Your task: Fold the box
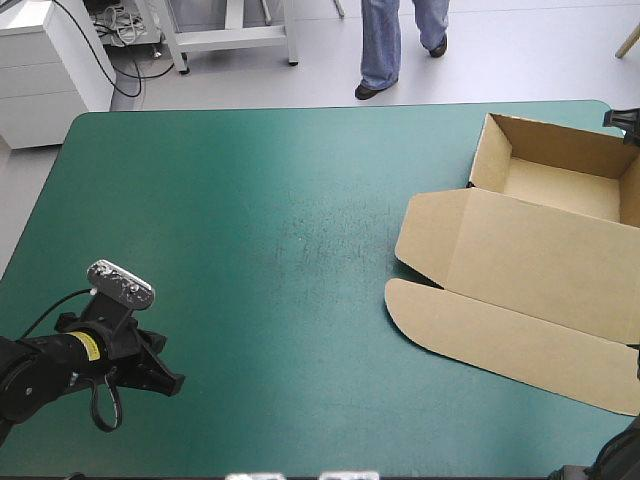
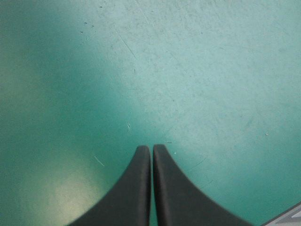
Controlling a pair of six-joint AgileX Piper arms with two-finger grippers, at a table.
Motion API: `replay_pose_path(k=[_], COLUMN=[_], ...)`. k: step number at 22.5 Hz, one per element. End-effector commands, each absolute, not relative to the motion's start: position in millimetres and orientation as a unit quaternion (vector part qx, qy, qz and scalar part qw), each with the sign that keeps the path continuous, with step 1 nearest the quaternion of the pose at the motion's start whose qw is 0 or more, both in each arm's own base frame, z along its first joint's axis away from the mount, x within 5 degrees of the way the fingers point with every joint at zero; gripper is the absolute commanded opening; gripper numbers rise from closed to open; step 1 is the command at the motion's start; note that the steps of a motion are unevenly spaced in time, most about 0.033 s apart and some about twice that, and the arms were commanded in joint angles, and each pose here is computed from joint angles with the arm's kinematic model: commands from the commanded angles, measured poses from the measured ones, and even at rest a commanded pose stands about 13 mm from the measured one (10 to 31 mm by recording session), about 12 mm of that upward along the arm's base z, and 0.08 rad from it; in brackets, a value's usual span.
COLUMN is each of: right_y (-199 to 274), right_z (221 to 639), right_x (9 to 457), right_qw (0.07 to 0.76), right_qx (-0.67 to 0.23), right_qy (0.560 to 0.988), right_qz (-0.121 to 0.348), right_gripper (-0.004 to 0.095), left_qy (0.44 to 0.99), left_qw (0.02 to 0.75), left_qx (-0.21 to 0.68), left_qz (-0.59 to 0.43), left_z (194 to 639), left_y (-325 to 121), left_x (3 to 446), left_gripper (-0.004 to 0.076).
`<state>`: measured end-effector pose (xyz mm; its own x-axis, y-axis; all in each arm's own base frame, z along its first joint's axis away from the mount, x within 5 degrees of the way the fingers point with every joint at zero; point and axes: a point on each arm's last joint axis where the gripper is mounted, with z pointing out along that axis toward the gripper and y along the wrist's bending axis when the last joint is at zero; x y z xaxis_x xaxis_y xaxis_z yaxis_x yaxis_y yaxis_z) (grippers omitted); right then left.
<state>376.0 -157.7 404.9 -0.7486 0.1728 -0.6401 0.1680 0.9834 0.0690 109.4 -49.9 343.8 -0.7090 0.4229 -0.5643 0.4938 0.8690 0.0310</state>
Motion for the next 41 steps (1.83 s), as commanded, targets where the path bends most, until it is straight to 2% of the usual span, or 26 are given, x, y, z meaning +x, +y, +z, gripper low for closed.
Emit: replay_pose_path(k=[1,8,13,17,26,34,37,41], right_y=[-130,-51,0,17,29,25,23,22], right_z=[455,472,461,449,423,366,342,324], right_x=[356,343,313,290,222,111,77,58], right_qw=[0.42,0.431,0.399,0.378,0.37,0.4,0.436,0.46], right_qx=[0.059,-0.028,-0.101,-0.133,-0.163,-0.176,-0.176,-0.173], right_qy=[0.906,0.901,0.909,0.913,0.911,0.897,0.881,0.869], right_qz=[0.004,0.044,0.065,0.074,0.08,0.066,0.055,0.05], right_gripper=[-0.0019,-0.0016,-0.0016,-0.0016,-0.0016,-0.0016,-0.0016,-0.0016], left_qy=[0.912,0.912,0.905,0.904,0.895,0.869,0.867,0.873], left_qw=[0.324,0.325,0.344,0.346,0.373,0.429,0.431,0.415], left_qx=[0.242,0.241,0.239,0.239,0.234,0.229,0.228,0.228], left_qz=[-0.068,-0.069,-0.071,-0.071,-0.076,-0.089,-0.1,-0.118], left_z=[354,354,357,357,348,332,324,315], left_y=[-51,-51,-52,-52,-42,-25,-23,-27], left_x=[111,111,114,114,91,46,39,39], left_gripper=[-0.0008,-0.0008,-0.0008,-0.0008,-0.0008,-0.0008,-0.0008,-0.0008])
